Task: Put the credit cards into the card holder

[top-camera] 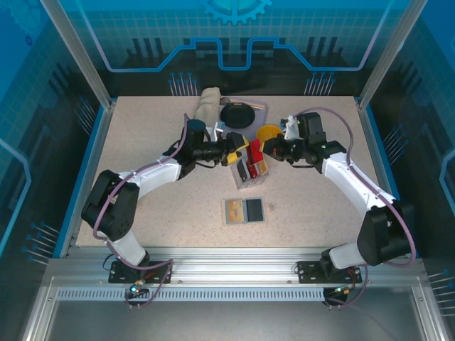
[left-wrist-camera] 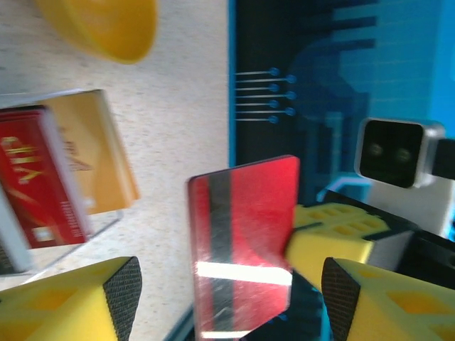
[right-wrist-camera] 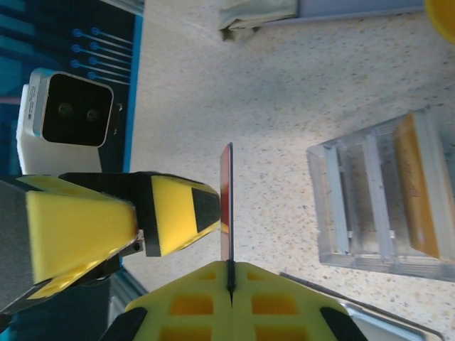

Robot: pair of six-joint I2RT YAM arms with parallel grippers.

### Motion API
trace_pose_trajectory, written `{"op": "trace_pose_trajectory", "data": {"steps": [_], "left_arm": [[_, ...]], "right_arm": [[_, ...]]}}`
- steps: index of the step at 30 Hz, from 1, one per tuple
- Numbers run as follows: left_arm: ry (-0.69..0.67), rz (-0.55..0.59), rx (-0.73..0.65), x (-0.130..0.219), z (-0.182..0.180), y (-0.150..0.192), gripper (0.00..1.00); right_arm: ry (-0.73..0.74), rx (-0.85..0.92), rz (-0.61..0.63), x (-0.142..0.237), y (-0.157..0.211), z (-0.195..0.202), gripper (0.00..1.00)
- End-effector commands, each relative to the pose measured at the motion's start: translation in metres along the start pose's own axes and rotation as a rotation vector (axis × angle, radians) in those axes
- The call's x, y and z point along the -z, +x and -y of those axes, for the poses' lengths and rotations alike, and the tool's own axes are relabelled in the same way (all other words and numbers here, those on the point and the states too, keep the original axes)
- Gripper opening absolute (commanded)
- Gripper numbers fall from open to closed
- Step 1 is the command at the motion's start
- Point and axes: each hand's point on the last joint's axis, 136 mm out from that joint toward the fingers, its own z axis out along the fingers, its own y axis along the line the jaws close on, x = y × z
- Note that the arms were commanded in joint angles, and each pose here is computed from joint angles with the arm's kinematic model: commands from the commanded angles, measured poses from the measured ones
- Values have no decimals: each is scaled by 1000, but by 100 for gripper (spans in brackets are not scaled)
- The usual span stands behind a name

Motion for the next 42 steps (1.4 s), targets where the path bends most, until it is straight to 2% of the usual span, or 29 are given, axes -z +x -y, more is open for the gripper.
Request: {"op": "trace_pose_trajectory", "data": {"steps": [1,7,8,10,14,16,17,24,29,35,39,42], "left_arm": [[151,-76,-24,-4,33,3,71],[172,-95,-12,-7,36,3,67],[176,-94,-13,-6,38,3,62],[192,-89,-12,-4,43,2,44],[201,-77,19,-1,50,0,13],[199,-75,56,-1,50,-1,2],[202,-72,72,-1,51,-2,0],[202,-66,160,-2,50,-5,0],[208,-66,192,-3,48,-6,0],[222,-59,205,-4,48,-7,3],[246,-61,205,-3,53,-8,6],[270,-60,200,-1,59,-9,11]], "right_arm": [[-123,-27,-9,4,-3,-19,0],[-176,-58,-13,0,-4,-22,0],[-174,-61,-15,0,-3,-21,0],[-158,-70,-14,-1,-4,-17,0],[-126,-100,-28,-5,-2,-4,3],[-125,-100,-27,-4,-2,-4,7],[-128,-100,-27,-3,-1,-4,9],[-186,-82,-39,0,-1,-18,29],[-243,-100,-69,-5,-2,-25,32],[-271,-103,-117,-14,4,-29,32],[-182,-129,-93,-15,4,-8,21],[-141,-146,-83,-13,3,4,19]]}}
